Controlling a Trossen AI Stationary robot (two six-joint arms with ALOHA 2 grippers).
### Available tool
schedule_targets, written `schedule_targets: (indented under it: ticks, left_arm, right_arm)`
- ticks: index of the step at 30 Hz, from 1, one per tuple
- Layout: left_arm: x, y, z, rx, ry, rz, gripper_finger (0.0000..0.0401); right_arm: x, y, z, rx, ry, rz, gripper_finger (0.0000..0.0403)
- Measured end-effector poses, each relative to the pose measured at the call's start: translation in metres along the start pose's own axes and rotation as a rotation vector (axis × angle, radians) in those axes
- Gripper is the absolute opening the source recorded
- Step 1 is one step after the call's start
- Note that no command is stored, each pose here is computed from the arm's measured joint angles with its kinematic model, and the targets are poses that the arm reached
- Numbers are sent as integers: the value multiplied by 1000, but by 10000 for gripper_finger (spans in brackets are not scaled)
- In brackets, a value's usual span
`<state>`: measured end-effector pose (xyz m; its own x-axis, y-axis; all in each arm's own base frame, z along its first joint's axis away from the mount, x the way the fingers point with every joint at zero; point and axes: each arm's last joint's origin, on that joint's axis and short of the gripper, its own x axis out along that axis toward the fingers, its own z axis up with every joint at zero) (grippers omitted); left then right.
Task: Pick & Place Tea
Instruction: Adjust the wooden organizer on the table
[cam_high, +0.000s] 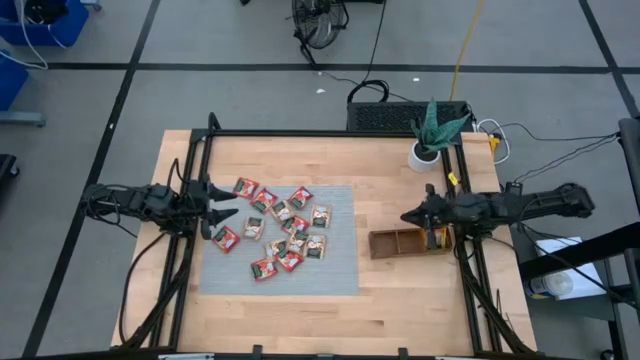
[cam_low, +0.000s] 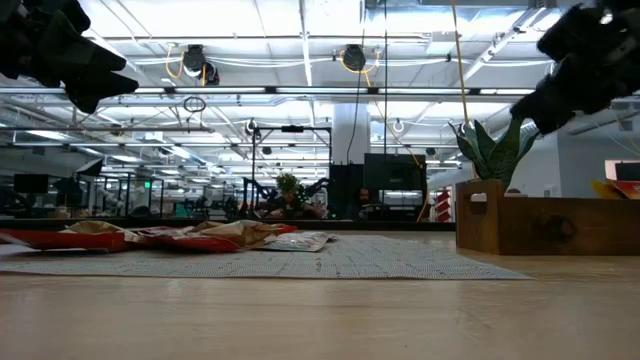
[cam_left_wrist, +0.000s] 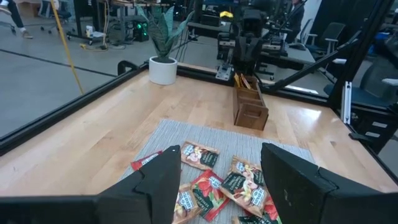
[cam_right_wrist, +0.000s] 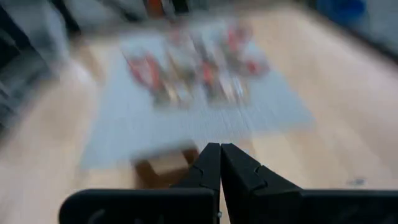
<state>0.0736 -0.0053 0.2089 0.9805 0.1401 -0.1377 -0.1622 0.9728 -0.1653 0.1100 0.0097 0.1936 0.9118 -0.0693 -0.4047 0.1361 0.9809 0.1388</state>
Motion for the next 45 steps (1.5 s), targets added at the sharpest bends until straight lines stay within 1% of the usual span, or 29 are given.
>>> schedule_targets:
  ticks: [2, 4, 6, 8, 10, 12, 13, 14, 15, 17, 18, 19, 24, 26, 30, 33, 39, 42, 45]
  left_arm:
    - [0, 0, 0, 0, 0, 0, 223]
    - [0, 0, 0, 0, 0, 0, 223]
    - [0, 0, 0, 0, 0, 0, 223]
    - [0, 0, 0, 0, 1, 0, 223]
    - [0, 0, 0, 0, 0, 0, 223]
    - [0, 0, 0, 0, 0, 0, 223]
    - [0, 0, 0, 0, 0, 0, 223]
    - [0, 0, 0, 0, 0, 0, 223]
    - [0, 0, 0, 0, 0, 0, 223]
    - [0, 0, 0, 0, 0, 0, 223]
    - [0, 0, 0, 0, 0, 0, 223]
    - [0, 0, 0, 0, 0, 0, 223]
    - [0, 0, 0, 0, 0, 0, 223]
    - [0, 0, 0, 0, 0, 0, 223]
    - [0, 0, 0, 0, 0, 0, 223]
    - [0, 0, 0, 0, 0, 0, 223]
    - [0, 0, 0, 0, 0, 0, 223]
    - [0, 0, 0, 0, 0, 0, 223]
    - [0, 0, 0, 0, 0, 0, 223]
  right_arm:
    - [7, 3, 7, 7, 184, -64, 0]
    - [15, 8, 22, 37, 349, -110, 0]
    - [20, 13, 31, 75, 570, -170, 0]
    - [21, 14, 35, 99, 849, -293, 0]
    - [18, 14, 37, 128, 1089, -456, 0]
    - [12, 15, 42, 161, 1271, -624, 0]
    - [11, 16, 42, 184, 1337, -683, 0]
    - [13, 18, 41, 213, 1369, -712, 0]
    - [15, 21, 39, 241, 1380, -698, 0]
    - [22, 26, 34, 296, 1365, -602, 0]
    - [24, 28, 31, 308, 1376, -588, 0]
    - [24, 29, 27, 312, 1389, -601, 0]
    - [13, 27, 8, 336, 1509, -764, 0]
    - [11, 27, 4, 348, 1514, -785, 0]
    - [11, 29, 2, 341, 1485, -799, 0]
    - [13, 32, 0, 350, 1465, -782, 0]
    - [18, 36, -4, 324, 1465, -778, 0]
    - [24, 40, -7, 314, 1441, -750, 0]
    - [26, 42, -9, 301, 1439, -747, 0]
